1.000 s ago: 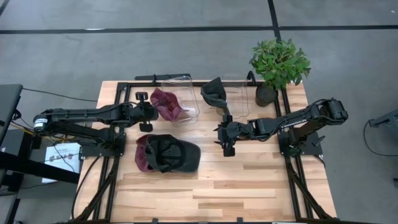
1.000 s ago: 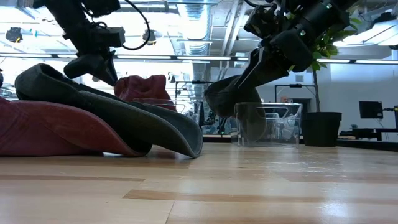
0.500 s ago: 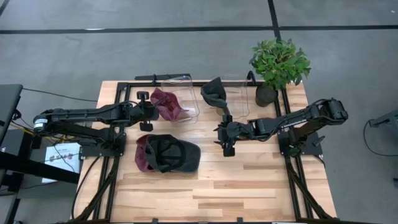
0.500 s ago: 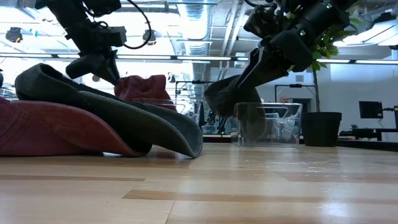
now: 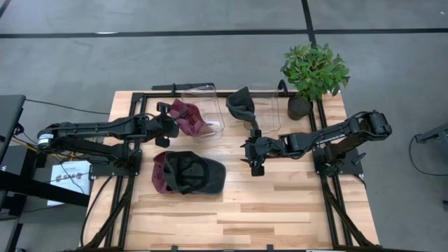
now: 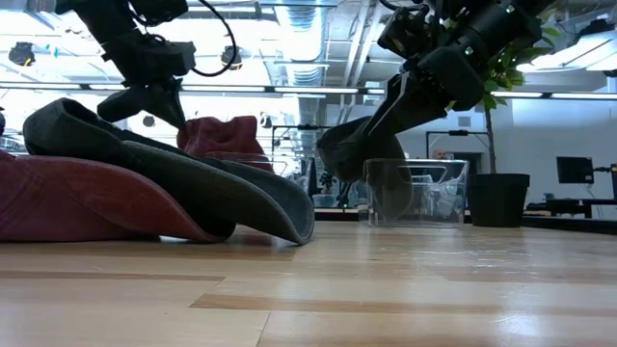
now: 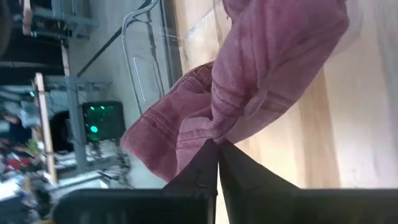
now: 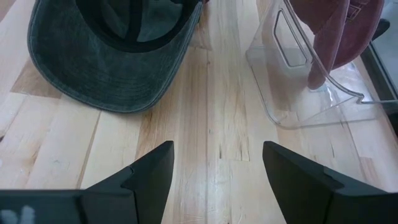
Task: Pick & Place hat
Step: Put the right red cap in the left transparent bin
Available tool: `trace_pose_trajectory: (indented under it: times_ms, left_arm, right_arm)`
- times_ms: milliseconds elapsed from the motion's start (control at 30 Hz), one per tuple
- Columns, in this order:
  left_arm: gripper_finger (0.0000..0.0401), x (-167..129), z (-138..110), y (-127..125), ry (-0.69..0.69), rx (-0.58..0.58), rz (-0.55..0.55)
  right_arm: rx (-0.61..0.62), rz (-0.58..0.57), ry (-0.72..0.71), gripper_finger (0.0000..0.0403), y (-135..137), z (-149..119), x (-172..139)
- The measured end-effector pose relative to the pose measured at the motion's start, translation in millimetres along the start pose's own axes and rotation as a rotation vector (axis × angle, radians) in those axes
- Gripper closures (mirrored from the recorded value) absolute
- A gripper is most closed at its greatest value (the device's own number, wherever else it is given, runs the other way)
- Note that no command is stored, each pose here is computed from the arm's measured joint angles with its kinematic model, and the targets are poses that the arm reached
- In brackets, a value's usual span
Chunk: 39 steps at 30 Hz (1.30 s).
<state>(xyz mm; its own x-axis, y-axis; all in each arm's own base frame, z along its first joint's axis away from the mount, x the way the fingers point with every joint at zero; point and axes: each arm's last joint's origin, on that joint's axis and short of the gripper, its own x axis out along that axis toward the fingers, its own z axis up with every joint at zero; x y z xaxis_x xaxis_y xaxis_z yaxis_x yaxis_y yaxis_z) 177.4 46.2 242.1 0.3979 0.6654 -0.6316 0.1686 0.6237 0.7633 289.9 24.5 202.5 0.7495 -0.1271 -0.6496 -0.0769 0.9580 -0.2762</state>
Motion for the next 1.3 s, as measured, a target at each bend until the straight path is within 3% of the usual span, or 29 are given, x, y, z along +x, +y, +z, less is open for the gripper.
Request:
trace_pose_trajectory:
  times_ms: [300,567,1000,1300]
  left_arm:
    - [0.0393,1.9,-0.1,4.0,0.000,0.295,0.022]
    - [0.0392,0.8,6.2,14.5,0.026,0.455,0.156]
    - [0.0394,8.6,-2.8,25.5,0.095,0.526,0.171]
    - [0.0389,11.0,-5.2,29.5,0.090,0.447,0.178]
  right_arm:
    - [0.000,0.000,0.000,0.0163,0.1,0.0,0.0]
    - [0.000,0.000,0.000,0.0163,0.1,0.0,0.0]
    - [0.008,0.000,0.000,0.0163,0.0,0.0,0.0]
    - [0.009,0.000,0.000,0.0163,0.1,0.0,0.0]
